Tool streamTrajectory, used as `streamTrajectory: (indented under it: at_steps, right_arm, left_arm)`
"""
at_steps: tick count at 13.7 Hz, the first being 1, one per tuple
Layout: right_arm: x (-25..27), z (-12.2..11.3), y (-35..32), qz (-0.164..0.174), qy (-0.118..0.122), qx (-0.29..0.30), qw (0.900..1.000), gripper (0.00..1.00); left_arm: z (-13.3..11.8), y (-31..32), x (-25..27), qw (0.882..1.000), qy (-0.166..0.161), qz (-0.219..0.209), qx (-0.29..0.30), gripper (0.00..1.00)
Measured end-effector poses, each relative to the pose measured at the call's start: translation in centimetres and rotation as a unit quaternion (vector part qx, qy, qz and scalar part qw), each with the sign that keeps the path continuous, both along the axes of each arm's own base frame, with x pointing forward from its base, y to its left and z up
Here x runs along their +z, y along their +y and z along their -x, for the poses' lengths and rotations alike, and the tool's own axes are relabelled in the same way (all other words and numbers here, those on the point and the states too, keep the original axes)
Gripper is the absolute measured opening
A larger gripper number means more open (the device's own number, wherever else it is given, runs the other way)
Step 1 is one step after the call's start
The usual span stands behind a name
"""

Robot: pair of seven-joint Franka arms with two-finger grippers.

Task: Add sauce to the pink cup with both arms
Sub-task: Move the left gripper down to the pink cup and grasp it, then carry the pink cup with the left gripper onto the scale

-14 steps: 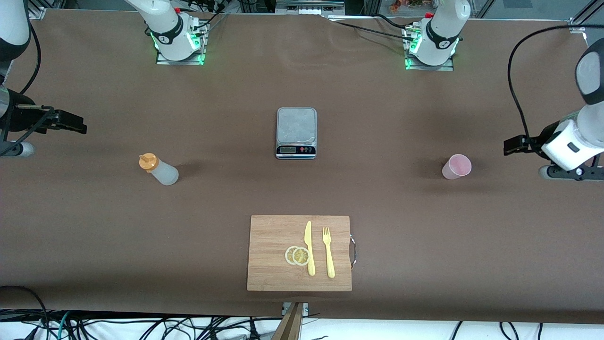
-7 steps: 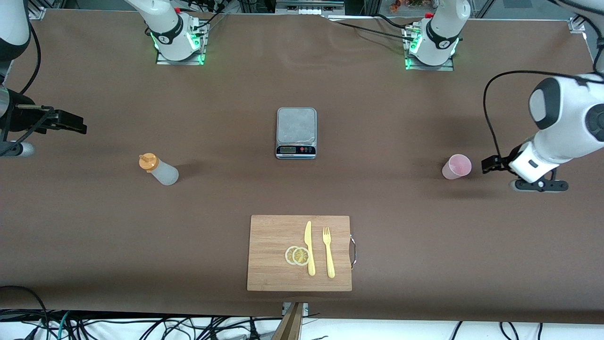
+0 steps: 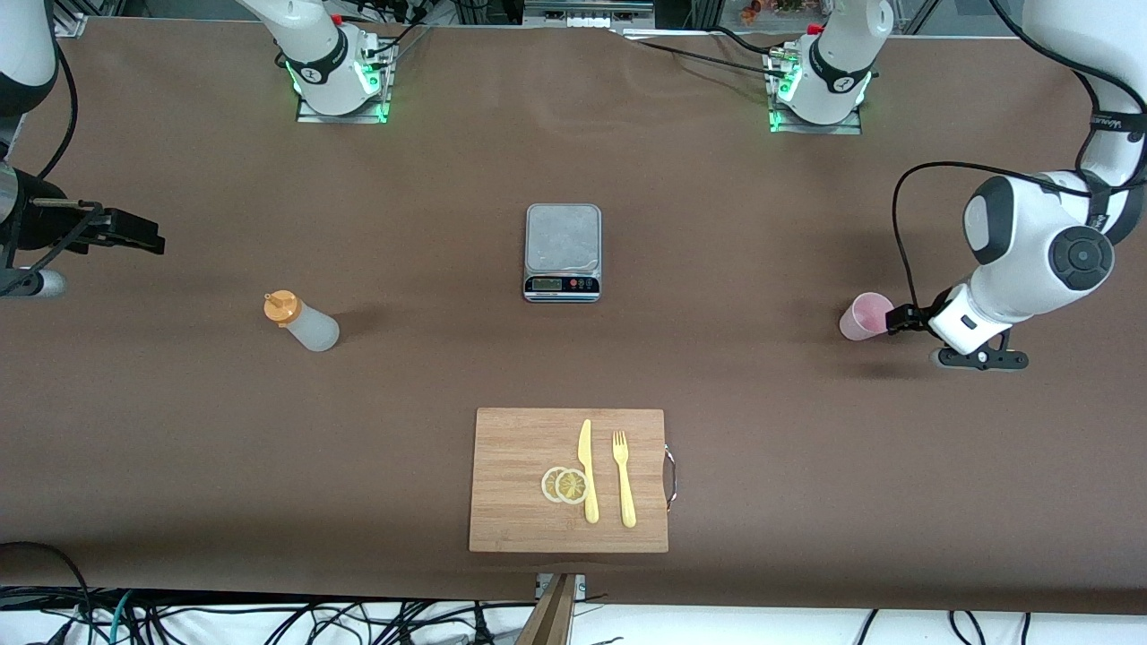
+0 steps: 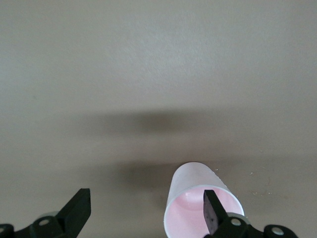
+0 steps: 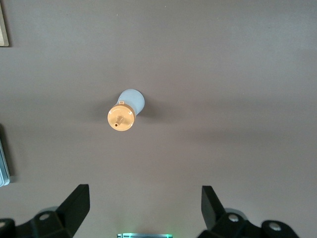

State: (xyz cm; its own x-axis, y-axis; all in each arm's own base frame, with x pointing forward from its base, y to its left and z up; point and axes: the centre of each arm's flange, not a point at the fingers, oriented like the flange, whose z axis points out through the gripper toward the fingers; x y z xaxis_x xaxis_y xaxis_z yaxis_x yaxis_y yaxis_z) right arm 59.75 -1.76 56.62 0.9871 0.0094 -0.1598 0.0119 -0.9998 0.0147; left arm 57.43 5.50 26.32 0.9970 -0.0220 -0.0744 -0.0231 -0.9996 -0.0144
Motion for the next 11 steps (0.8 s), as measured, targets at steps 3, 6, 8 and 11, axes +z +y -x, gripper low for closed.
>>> streamTrajectory:
  at_steps: [3,6,8,11]
  right_arm:
    - [0.0,0.0,0.0,0.000,0.000,0.000,1.000,1.00]
    - [0.0,0.0,0.0,0.000,0.000,0.000,1.000,1.00]
    - [0.0,0.0,0.0,0.000,0.000,0.000,1.000,1.00]
    - [0.0,0.0,0.0,0.000,0.000,0.000,1.000,1.00]
  left_arm:
    - [1.5,-0.3,-3.0,1.000,0.006,0.011,0.009,1.00]
    - [2.2,-0.4,-4.6,1.000,0.014,0.012,0.009,1.00]
    - [2.3,-0.5,-4.8,1.000,0.016,0.012,0.009,0.94]
    - [2.3,-0.6,-4.8,1.000,0.016,0.013,0.008,0.59]
